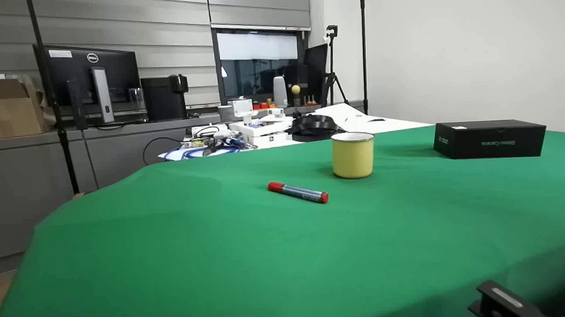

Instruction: Put the red marker in the yellow mug

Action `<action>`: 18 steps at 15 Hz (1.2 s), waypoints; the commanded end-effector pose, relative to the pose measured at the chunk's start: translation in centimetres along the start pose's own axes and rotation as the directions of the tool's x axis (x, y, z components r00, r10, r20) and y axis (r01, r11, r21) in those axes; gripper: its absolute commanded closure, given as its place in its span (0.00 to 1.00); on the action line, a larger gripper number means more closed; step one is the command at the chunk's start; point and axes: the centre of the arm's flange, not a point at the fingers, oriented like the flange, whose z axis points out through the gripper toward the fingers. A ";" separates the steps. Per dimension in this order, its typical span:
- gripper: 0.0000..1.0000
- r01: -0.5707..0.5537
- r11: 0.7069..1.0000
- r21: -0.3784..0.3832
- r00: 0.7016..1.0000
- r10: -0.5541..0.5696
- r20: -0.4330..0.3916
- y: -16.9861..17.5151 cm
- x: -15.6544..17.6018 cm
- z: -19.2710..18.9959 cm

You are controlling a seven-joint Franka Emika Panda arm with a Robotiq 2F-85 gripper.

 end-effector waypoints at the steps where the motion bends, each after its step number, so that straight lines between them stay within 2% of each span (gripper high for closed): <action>1: 0.00 0.000 1.000 0.000 1.000 0.000 -0.001 0.0 0.0 0.0; 10: 0.00 0.001 1.000 0.000 1.000 -0.001 -0.002 0.0 0.0 0.0; 11: 0.00 0.038 0.999 -0.019 0.999 -0.039 -0.016 -0.5 0.7 0.3; 14: 0.00 0.156 0.986 -0.059 0.985 -0.160 -0.069 -3.5 3.4 1.1; 18: 0.00 0.307 0.947 -0.097 0.942 -0.317 -0.110 -11.3 7.4 4.8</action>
